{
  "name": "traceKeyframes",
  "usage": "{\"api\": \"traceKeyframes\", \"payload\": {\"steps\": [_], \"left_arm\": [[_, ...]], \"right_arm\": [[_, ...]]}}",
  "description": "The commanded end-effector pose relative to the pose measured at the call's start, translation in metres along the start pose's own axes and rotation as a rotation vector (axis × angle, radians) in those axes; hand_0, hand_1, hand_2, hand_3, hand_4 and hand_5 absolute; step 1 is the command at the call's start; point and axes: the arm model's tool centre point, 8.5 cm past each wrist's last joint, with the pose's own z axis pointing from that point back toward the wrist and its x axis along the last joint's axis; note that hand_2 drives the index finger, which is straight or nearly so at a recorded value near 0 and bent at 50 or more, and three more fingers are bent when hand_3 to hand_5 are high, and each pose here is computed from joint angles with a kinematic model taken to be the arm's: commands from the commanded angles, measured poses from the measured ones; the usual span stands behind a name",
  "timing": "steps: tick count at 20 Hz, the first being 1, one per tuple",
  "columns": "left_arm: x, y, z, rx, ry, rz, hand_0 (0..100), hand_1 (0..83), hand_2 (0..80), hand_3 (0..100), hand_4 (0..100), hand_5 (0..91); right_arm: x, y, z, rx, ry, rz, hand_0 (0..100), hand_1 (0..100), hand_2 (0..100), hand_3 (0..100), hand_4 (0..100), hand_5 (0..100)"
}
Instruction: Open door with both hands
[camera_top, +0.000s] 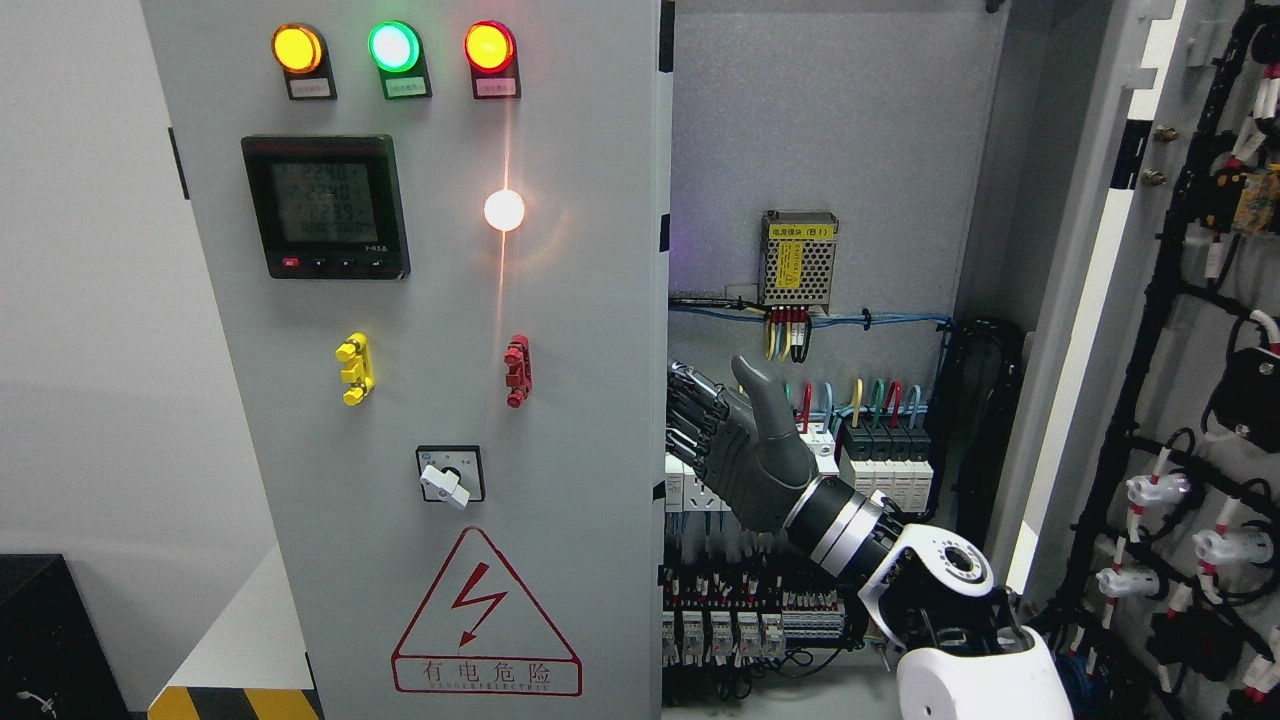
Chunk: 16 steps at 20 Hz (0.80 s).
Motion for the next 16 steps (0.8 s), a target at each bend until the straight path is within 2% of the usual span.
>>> {"api": "traceKeyframes", "payload": {"steps": [1,16], "left_arm": [[0.0,-0.0004,0.0,-0.001,0.0,0.0,0,0.0,0.0,0,0,0.0],[0.0,-0.0004,0.0,-0.001,0.0,0.0,0,0.0,0.0,0,0,0.0]], "right_arm": [[-0.0014,0.0078,-0.005,0.041,0.01,0.008,0,0,0,0,0,0],[-0.0028,0.0087,-0.0039,0.061,0.014,0.0,0,0,0,0,0,0]]}}
